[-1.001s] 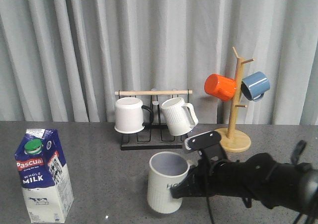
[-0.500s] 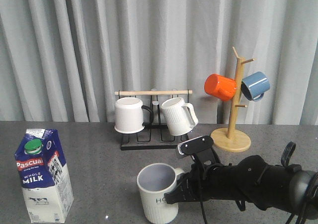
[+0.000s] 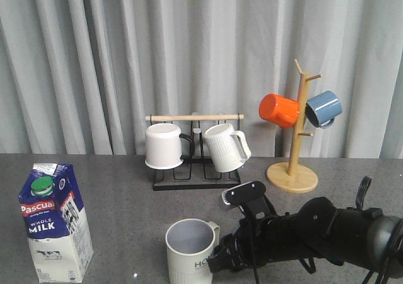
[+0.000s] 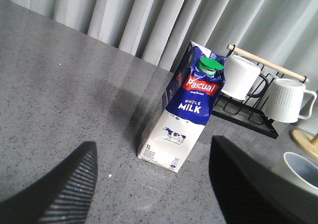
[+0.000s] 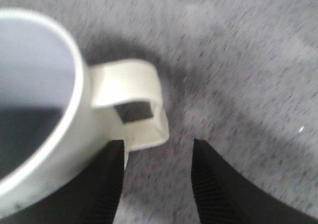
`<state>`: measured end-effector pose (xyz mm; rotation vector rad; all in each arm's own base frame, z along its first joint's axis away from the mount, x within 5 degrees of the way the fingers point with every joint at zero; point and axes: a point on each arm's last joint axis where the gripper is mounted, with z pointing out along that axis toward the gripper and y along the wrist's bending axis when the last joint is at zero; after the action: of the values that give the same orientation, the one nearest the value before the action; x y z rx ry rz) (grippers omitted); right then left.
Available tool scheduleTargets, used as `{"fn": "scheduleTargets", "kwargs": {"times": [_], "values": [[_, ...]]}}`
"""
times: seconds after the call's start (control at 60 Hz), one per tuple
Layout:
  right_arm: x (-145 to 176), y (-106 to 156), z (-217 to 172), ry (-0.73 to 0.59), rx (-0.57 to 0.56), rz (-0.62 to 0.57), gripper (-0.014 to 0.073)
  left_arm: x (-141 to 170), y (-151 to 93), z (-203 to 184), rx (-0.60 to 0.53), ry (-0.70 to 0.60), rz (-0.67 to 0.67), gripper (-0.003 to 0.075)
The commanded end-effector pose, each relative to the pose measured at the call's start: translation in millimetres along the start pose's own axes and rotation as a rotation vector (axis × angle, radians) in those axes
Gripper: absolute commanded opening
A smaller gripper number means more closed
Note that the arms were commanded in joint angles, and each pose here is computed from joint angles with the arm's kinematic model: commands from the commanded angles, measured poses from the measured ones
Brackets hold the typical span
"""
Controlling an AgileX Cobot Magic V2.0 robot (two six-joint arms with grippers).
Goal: Place milk next to cup
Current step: 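Slide the white mug toward the milk carton and release it, then withdraw the right gripper away from the mug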
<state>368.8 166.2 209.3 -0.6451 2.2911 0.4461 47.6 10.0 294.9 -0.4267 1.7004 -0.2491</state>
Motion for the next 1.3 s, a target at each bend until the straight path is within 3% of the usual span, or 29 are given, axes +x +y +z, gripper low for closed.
{"fn": "scheduleTargets", "kwargs": {"times": [0.0,0.317,0.417,0.55,0.601,0.951,1.084,1.284], "values": [[-21,4,-29,-0.054,0.016,-0.022,0.0333,-13,-7,-1,0.048,-0.059,0.006,0.0461],[-23,20,-95,0.076,0.011,-0.072,0.0306,-13,-7,-1,0.048,-0.059,0.006,0.0461],[-20,31,-125,0.116,-0.024,-0.112,0.0215,-13,-7,-1,0.048,-0.059,0.005,0.0461],[-10,44,-171,0.028,-0.010,-0.156,0.0028,-13,-7,-1,0.048,-0.059,0.005,0.0461],[0,49,-184,-0.002,-0.005,-0.154,-0.0016,-13,-7,-1,0.048,-0.059,0.005,0.0461],[111,74,-253,-0.126,0.037,-0.193,-0.0005,-4,-5,-1,0.017,0.035,-0.041,0.0461],[147,76,-262,-0.165,0.083,-0.237,-0.0005,-3,-10,0,0.058,0.095,0.053,0.0461],[173,77,-265,-0.232,0.118,-0.251,-0.0005,-23,-38,15,0.168,0.223,0.154,0.0481]]}}
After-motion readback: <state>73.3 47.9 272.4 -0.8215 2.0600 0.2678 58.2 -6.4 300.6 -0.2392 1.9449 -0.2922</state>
